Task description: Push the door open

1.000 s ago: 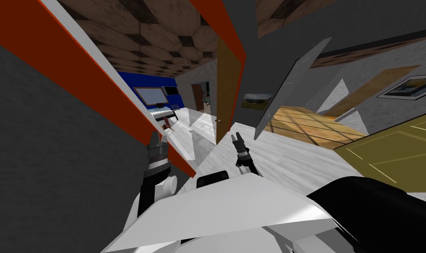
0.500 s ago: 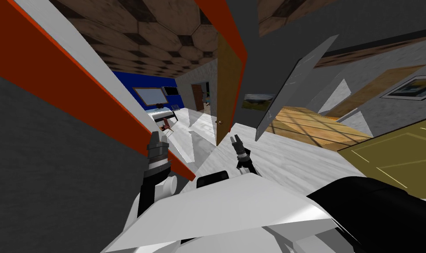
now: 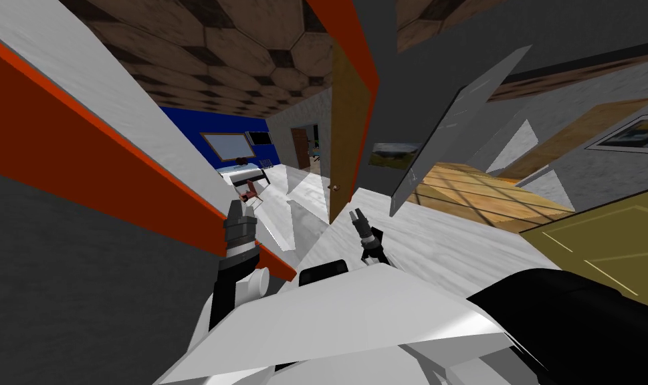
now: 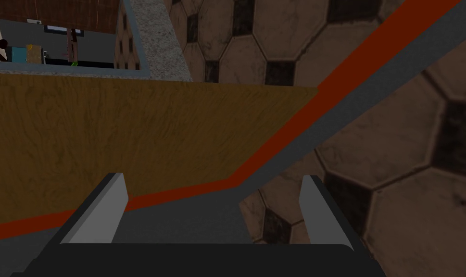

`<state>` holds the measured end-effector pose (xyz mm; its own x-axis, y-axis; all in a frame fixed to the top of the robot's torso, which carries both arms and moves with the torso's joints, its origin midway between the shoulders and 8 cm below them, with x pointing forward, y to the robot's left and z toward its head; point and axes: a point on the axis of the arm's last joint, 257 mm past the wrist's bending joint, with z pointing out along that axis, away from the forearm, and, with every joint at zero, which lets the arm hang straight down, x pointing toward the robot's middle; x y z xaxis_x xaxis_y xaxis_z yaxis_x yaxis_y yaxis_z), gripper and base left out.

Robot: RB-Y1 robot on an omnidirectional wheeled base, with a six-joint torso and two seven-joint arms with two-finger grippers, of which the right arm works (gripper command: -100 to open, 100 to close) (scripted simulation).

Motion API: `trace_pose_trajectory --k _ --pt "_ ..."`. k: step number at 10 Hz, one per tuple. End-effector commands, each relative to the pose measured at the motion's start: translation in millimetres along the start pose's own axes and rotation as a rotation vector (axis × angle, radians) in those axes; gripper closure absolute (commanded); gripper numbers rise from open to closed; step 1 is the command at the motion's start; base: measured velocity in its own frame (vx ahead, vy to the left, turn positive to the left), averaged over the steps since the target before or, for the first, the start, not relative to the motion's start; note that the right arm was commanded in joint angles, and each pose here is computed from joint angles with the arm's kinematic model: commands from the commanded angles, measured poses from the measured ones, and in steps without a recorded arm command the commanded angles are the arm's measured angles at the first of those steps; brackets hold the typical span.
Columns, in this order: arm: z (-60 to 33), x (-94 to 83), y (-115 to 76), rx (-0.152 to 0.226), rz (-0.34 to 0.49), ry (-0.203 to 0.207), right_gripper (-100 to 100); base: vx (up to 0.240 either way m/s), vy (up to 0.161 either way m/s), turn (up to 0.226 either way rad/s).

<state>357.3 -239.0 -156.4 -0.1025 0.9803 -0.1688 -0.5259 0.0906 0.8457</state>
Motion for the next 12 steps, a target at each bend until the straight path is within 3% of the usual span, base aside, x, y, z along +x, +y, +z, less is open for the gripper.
trace_pose_trajectory --k 1,12 --pt "-5.7 1.2 -6.6 0.008 0.003 0.015 -100 0.096 -0.003 0.002" --pt "-47.0 14.1 -47.6 0.074 0.028 0.119 -100 0.098 -0.019 0.002"
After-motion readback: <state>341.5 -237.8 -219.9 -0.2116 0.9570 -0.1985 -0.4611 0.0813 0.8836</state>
